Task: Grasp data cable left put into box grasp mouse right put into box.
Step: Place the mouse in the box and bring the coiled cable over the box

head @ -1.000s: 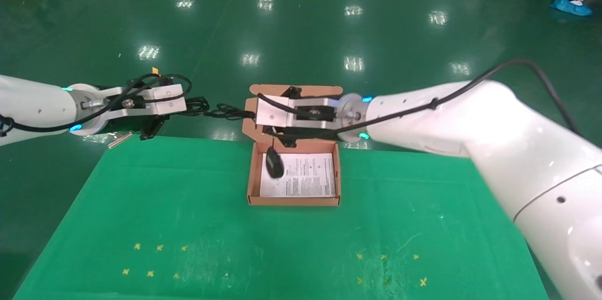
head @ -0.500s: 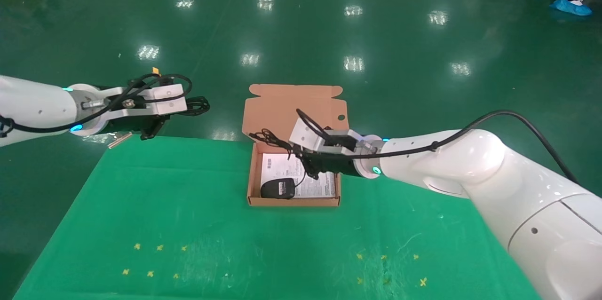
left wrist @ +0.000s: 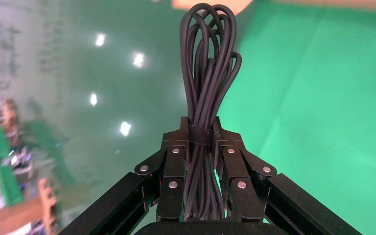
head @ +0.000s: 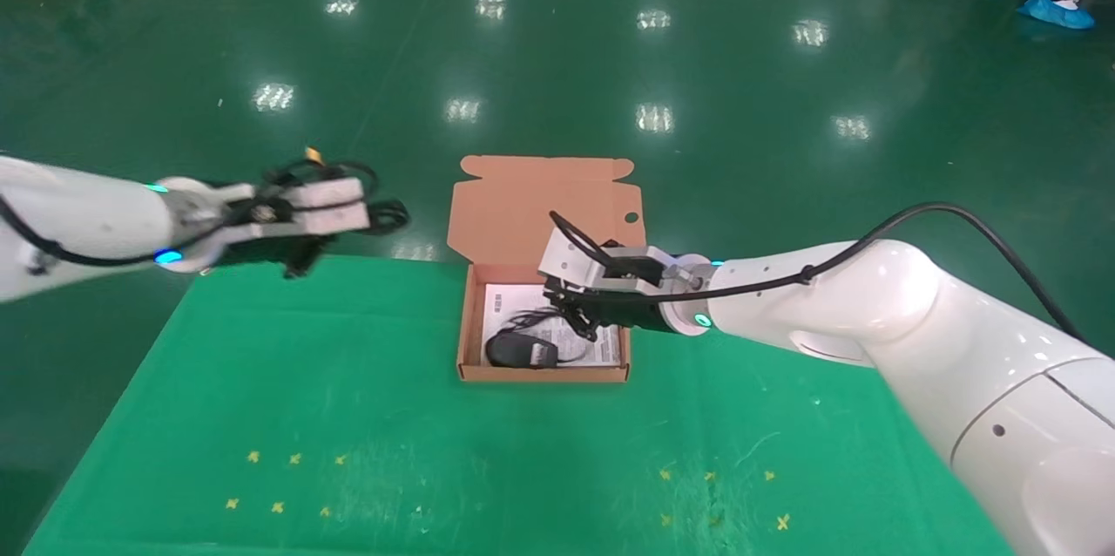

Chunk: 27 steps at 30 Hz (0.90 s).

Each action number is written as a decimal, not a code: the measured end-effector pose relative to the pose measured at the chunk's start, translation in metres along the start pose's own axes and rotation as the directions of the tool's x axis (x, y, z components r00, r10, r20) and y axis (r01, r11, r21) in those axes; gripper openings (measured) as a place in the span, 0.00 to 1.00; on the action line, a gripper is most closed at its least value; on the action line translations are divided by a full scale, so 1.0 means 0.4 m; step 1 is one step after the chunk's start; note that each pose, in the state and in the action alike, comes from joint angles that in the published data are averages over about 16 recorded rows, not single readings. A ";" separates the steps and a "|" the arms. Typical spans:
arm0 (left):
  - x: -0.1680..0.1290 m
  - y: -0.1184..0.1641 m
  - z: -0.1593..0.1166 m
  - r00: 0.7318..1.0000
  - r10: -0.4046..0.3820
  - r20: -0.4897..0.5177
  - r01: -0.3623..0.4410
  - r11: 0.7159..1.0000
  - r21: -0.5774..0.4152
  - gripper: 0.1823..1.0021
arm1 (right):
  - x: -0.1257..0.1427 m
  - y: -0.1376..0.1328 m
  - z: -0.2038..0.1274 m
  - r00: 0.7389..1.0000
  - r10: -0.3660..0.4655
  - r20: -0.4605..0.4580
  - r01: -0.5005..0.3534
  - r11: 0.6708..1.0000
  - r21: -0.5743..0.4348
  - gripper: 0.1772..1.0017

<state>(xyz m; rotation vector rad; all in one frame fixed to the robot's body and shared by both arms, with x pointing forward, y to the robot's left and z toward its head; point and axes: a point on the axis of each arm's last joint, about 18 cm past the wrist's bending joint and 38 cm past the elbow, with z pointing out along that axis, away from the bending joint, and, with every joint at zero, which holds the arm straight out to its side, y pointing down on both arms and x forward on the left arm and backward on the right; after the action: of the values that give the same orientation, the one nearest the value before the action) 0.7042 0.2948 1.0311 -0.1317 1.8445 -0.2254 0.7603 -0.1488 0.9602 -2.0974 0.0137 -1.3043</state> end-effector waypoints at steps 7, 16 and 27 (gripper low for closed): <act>0.078 -0.073 0.076 0.998 0.026 -0.052 -0.022 0.997 0.077 0.10 | 0.060 0.045 -0.057 0.998 -0.023 -0.058 0.021 0.999 -0.029 0.19; 0.184 -0.203 0.191 0.994 0.071 -0.086 -0.053 0.979 0.196 0.10 | 0.175 0.132 -0.202 0.984 -0.036 -0.172 0.022 0.996 -0.081 0.45; 0.242 -0.301 0.243 0.993 0.076 -0.095 -0.045 0.955 0.294 0.10 | 0.229 0.173 -0.335 0.971 -0.053 -0.234 0.024 0.992 -0.123 0.80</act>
<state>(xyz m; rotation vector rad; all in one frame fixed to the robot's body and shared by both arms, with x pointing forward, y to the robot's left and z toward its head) 0.7669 0.1490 0.9409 0.1444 1.8948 -0.4658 0.7207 -0.3038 1.0345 -2.0356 0.1581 -1.6070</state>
